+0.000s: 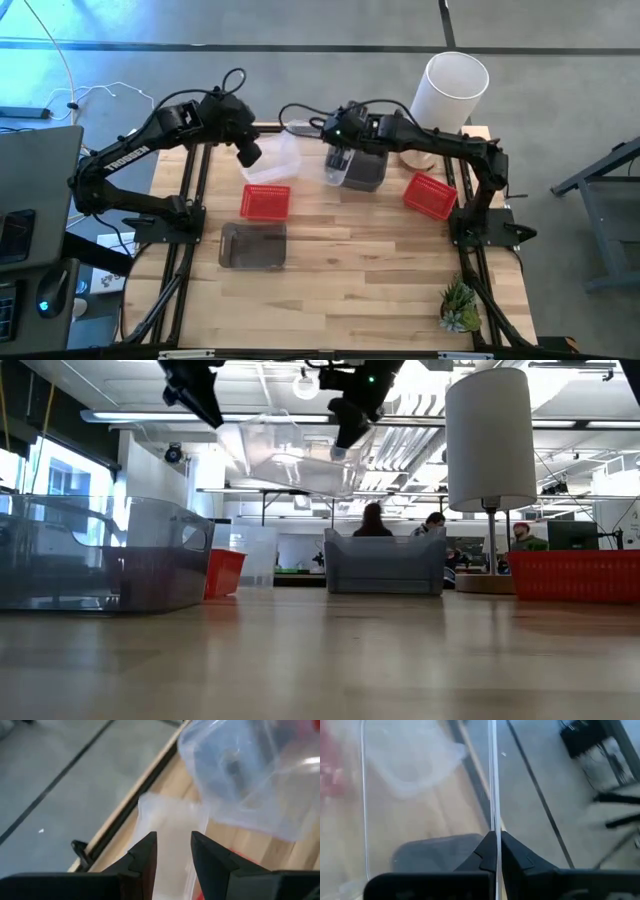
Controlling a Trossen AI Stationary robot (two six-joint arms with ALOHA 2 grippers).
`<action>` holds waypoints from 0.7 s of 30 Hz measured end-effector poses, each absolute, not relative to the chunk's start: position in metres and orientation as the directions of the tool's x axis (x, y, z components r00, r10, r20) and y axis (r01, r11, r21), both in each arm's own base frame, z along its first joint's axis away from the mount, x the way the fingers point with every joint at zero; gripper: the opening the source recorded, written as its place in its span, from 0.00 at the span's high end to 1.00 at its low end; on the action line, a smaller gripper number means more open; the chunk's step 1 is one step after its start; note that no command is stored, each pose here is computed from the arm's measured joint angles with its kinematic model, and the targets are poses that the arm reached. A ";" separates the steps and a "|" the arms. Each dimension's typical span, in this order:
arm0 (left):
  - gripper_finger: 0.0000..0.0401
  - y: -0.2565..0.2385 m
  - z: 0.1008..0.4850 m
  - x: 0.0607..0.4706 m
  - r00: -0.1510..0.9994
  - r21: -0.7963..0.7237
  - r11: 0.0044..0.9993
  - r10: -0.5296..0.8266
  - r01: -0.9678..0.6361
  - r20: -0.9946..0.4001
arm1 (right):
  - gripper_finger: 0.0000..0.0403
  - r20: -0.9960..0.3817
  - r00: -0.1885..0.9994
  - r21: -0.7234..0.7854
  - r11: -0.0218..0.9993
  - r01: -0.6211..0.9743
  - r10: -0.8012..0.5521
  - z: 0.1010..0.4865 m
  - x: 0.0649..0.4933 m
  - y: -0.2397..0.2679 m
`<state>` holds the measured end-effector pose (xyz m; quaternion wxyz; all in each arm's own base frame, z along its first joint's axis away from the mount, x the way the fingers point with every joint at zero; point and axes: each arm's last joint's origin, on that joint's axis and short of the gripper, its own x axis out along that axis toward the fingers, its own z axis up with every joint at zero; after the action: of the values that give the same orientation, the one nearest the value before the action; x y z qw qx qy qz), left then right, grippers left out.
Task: Stack baskets by color
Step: Stack the bottom transparent bin on the top transparent bin
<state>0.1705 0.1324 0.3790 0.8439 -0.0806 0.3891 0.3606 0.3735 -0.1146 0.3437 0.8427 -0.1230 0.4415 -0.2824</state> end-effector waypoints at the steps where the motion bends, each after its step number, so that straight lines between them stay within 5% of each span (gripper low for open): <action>1: 0.74 0.133 0.380 0.172 0.446 0.136 0.717 0.558 -0.683 -0.700 | 1.00 -0.671 0.435 -0.456 0.797 0.396 -0.600 0.344 0.372 -0.117; 21: 0.74 0.149 0.369 0.218 0.491 0.119 0.694 0.609 -0.710 -0.623 | 1.00 -0.629 0.346 -0.464 0.693 0.551 -0.696 0.345 0.366 -0.132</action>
<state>0.2182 0.1492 0.3689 0.8600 -0.0768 0.3281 0.3833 0.3659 -0.1319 0.3446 0.8160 -0.0852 0.4252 -0.3823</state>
